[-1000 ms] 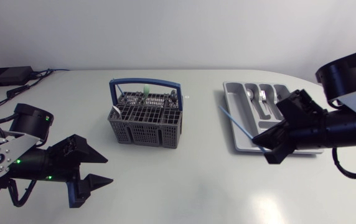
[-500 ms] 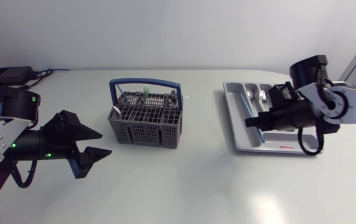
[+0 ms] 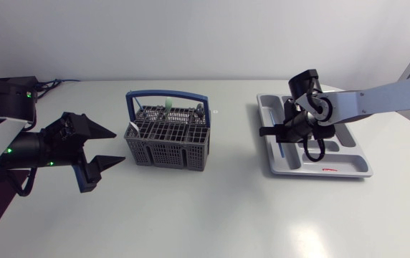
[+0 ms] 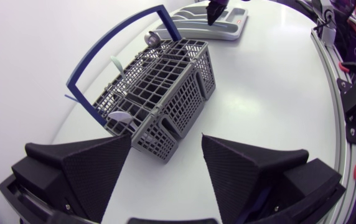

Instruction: Unload the cutlery basket into the drawer organizer.

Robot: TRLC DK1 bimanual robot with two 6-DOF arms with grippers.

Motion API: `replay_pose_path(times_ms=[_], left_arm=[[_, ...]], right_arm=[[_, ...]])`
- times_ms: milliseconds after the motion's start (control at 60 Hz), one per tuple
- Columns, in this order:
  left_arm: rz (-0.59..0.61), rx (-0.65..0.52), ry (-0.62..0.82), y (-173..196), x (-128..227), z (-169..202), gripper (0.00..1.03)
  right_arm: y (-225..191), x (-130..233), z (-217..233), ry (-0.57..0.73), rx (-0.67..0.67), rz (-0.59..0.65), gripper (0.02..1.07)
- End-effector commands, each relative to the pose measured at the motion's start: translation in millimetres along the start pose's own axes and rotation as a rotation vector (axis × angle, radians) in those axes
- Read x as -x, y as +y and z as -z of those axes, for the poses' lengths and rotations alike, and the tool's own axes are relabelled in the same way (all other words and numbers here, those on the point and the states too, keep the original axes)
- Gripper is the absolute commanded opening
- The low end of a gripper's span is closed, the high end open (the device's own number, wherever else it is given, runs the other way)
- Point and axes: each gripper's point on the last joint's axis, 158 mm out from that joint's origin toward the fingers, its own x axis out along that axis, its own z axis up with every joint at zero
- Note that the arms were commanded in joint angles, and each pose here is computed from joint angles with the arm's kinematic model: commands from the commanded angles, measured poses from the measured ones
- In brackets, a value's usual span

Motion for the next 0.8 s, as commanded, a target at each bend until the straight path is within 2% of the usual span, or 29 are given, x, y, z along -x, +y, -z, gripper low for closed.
replay_pose_path(times_ms=[0, 67, 100, 150, 250, 283, 300, 417, 483, 667, 783], left_arm=[[-0.016, -0.109, -0.019, 14.2, 0.1, -10.0, 0.92], [-0.021, -0.135, -0.02, 20.4, -0.3, -13.4, 0.92], [-0.023, -0.154, -0.021, 23.3, -0.3, -15.2, 0.92], [-0.03, -0.177, -0.026, 26.7, 0.6, -18.5, 0.92], [-0.025, -0.224, -0.032, 30.0, -2.3, -22.9, 0.92], [-0.02, -0.241, -0.031, 29.5, -4.1, -22.8, 0.92], [-0.017, -0.251, -0.03, 29.5, -5.3, -21.9, 0.92], [-0.008, -0.308, -0.033, 30.1, -9.4, -24.7, 0.92], [-0.005, -0.351, -0.03, 31.3, -11.9, -24.1, 0.97], [-0.01, -0.427, -0.022, 43.4, -18.7, -27.4, 0.97], [-0.014, -0.492, 0.018, 53.4, -25.3, -21.3, 0.97]], right_arm=[[-2.1, -13.5, -5.6, -0.006, -0.037, 0.016, 0.08], [-2.3, -21.1, -4.1, 0.006, -0.034, 0.019, 0.09], [-2.8, -23.3, -4.5, 0.009, -0.032, 0.021, 0.17], [-2.7, -25.4, -3.4, 0.013, -0.028, 0.022, 0.38], [-1.3, -25.6, -1.7, 0.017, -0.005, 0.019, 0.85], [0.8, -24.1, -0.1, 0.018, 0.011, 0.017, 0.99], [1.0, -23.1, 0.3, 0.017, 0.015, 0.016, 1.03], [1.4, -12.1, -2.8, -0.019, 0.04, 0.007, 1.03], [1.7, -9.0, -2.3, -0.032, 0.061, 0.004, 1.03], [9.3, -1.5, -0.6, -0.043, 0.11, -0.031, 1.03], [15.0, 12.9, -9.3, -0.096, 0.129, -0.036, 1.03]])
